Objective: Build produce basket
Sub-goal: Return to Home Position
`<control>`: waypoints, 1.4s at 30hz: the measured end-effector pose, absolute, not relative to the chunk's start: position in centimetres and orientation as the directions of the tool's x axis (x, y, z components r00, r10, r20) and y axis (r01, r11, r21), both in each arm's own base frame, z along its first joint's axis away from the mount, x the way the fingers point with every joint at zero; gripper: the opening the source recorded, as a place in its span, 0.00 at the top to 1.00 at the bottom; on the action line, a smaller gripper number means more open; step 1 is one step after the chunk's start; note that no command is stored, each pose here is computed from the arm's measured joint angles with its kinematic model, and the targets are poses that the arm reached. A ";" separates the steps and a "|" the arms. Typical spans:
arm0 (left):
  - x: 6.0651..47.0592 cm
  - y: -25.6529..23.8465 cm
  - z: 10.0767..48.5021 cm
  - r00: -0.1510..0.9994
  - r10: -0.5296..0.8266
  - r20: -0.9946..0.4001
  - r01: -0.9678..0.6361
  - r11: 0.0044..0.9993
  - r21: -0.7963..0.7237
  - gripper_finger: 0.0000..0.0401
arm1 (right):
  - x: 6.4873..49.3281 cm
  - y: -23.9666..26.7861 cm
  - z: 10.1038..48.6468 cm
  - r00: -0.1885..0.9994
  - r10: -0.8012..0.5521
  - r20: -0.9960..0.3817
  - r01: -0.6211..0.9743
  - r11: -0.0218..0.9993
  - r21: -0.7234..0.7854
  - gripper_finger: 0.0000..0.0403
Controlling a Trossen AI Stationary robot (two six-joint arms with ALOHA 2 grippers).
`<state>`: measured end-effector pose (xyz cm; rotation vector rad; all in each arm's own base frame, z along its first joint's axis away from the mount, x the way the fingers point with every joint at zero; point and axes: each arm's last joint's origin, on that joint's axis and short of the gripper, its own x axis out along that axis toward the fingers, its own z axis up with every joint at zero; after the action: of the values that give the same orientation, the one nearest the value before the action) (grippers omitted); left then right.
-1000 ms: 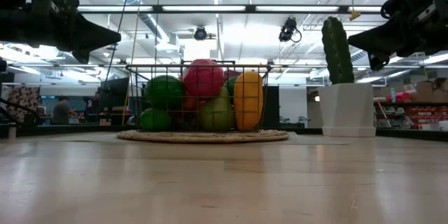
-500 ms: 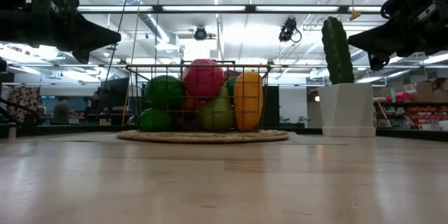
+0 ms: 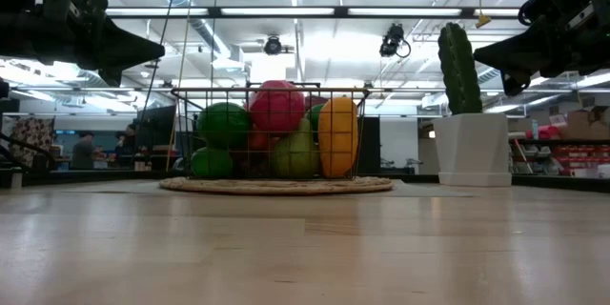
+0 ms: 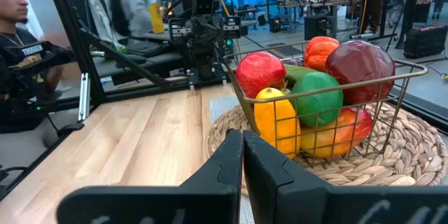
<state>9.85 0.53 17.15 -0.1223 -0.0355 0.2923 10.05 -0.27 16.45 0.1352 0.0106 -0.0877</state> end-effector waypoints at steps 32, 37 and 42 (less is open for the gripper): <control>9.8 0.5 17.1 0.957 0.290 0.017 -0.285 0.950 -0.125 0.92 | 10.0 -0.3 16.4 0.996 -0.087 -0.016 0.088 0.987 0.134 0.95; 9.8 0.5 17.1 0.957 0.290 0.017 -0.285 0.950 -0.125 0.94 | 10.0 -0.3 16.4 0.996 -0.087 -0.017 0.088 0.987 0.134 0.95; 9.8 0.5 17.1 0.957 0.289 0.017 -0.285 0.950 -0.125 0.94 | 10.0 -0.3 16.4 0.996 -0.087 -0.017 0.088 0.987 0.134 0.95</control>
<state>9.85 0.53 17.15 -0.1222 -0.0354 0.2921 10.05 -0.27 16.45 0.1352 0.0106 -0.0880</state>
